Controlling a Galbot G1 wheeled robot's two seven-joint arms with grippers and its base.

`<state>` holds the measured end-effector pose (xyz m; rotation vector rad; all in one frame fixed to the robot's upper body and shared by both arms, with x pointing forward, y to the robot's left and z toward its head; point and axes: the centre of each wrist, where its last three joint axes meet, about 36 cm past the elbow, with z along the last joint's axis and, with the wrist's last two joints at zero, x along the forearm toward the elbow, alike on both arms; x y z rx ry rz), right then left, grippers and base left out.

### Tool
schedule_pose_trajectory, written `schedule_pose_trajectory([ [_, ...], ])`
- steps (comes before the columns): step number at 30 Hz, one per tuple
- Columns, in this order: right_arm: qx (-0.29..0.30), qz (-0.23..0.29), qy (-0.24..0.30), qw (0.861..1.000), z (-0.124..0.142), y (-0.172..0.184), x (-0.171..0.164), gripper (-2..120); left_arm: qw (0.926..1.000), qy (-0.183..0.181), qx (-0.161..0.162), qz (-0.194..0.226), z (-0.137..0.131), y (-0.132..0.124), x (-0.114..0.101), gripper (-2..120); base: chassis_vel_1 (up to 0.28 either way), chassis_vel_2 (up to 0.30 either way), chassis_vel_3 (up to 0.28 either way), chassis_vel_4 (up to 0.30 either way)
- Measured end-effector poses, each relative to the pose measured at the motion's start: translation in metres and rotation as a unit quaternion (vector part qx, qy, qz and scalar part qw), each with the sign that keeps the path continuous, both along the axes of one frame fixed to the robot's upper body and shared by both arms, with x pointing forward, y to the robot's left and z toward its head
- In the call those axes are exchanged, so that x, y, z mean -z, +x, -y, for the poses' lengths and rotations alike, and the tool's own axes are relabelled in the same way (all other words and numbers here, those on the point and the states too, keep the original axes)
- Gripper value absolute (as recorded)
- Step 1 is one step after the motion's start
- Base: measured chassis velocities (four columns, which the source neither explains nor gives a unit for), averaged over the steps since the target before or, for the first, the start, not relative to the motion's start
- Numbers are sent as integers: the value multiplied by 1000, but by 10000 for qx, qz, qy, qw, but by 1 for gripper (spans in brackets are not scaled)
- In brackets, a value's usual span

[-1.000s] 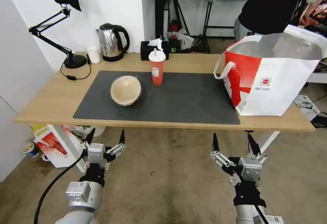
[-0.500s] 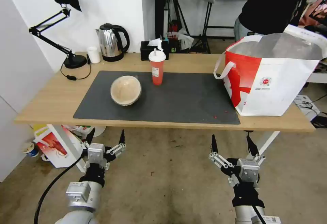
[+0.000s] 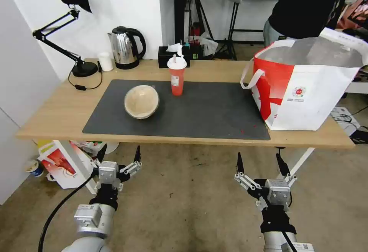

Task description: Pick up the trash from the table and place it into the takeout bag.

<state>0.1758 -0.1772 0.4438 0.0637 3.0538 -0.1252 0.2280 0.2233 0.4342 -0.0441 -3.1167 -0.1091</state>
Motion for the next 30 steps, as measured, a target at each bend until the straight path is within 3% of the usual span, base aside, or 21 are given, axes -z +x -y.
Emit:
schedule_pose_trajectory([
  [8, -813, 404, 313, 9954, 7, 12, -44, 100, 10000, 0, 0, 0, 0, 0, 0, 100, 0, 0, 0, 0],
  [14, -1603, 383, 394, 9855, 21, 35, -55, 100, 10000, 0, 0, 0, 0, 0, 0, 100, 0, 0, 0, 0],
  [16, -1972, 474, 508, 9779, 26, 49, -63, 100, 10000, 0, 0, 0, 0, 0, 0, 100, 0, 0, 0, 0],
  [18, -2569, 656, 737, 9614, 30, 74, -80, 100, 10000, 0, 0, 0, 0, 0, 0, 100, 0, 0, 0, 0],
  [19, -2569, 656, 737, 9614, 30, 74, -80, 100, 10000, 0, 0, 0, 0, 0, 0, 100, 0, 0, 0, 0],
  [22, -3268, 859, 984, 9360, 28, 98, -105, 100, 10000, 0, -1, 0, 0, 0, 0, 100, 0, 0, 0, 0],
  [25, -3501, 877, 977, 9275, 27, 119, -118, 100, 10000, 0, 0, 0, 0, 0, 0, 100, 0, 0, 0, 0],
  [30, -3436, 612, 872, 9331, 29, 154, -127, 100, 10000, 1, -1, 0, 0, 0, 0, 100, 0, 0, 0, 0],
])
